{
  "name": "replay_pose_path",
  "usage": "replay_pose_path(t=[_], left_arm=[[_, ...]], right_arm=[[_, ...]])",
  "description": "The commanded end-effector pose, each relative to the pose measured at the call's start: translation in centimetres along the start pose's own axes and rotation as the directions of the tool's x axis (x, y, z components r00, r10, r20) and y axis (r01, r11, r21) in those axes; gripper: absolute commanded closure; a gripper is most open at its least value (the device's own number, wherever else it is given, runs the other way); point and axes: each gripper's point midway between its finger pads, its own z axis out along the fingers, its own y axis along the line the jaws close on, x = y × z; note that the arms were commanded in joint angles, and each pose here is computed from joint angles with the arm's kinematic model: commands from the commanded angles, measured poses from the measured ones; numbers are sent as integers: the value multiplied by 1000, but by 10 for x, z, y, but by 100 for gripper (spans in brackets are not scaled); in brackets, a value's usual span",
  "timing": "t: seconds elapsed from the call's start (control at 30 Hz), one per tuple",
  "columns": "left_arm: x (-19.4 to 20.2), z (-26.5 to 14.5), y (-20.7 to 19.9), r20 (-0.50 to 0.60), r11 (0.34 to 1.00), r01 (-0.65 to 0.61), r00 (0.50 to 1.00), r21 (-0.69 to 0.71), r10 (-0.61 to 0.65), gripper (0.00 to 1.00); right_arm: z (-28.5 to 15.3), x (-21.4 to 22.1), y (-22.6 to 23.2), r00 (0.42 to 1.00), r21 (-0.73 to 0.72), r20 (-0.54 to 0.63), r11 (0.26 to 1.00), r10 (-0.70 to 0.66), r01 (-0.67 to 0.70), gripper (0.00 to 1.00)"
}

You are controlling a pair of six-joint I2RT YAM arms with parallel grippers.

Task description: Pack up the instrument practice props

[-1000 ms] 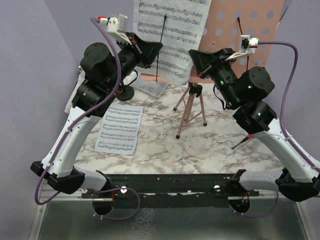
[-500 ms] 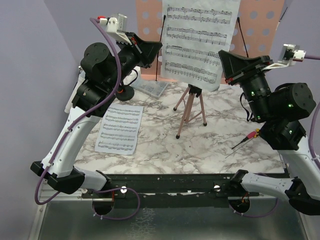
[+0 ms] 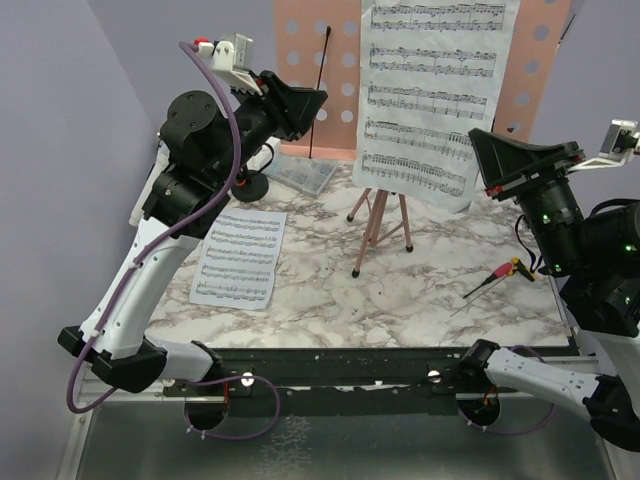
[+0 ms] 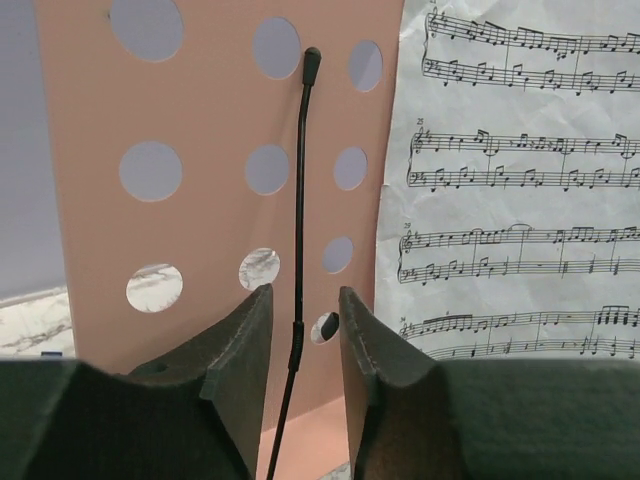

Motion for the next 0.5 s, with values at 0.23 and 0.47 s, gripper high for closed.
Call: replay_pose_path(t=[0.23,0.47], left_arm=[[11,-39,-12,-34,998,36,999,48,-35,40],[23,-59,-21,-75,992,90,994,91,-84,33]], right_arm=[[-15,28,-12,996,25,-91,1000,19,-16,100],[-18,42,-16,992,25,-129,1000,18,-15,100]])
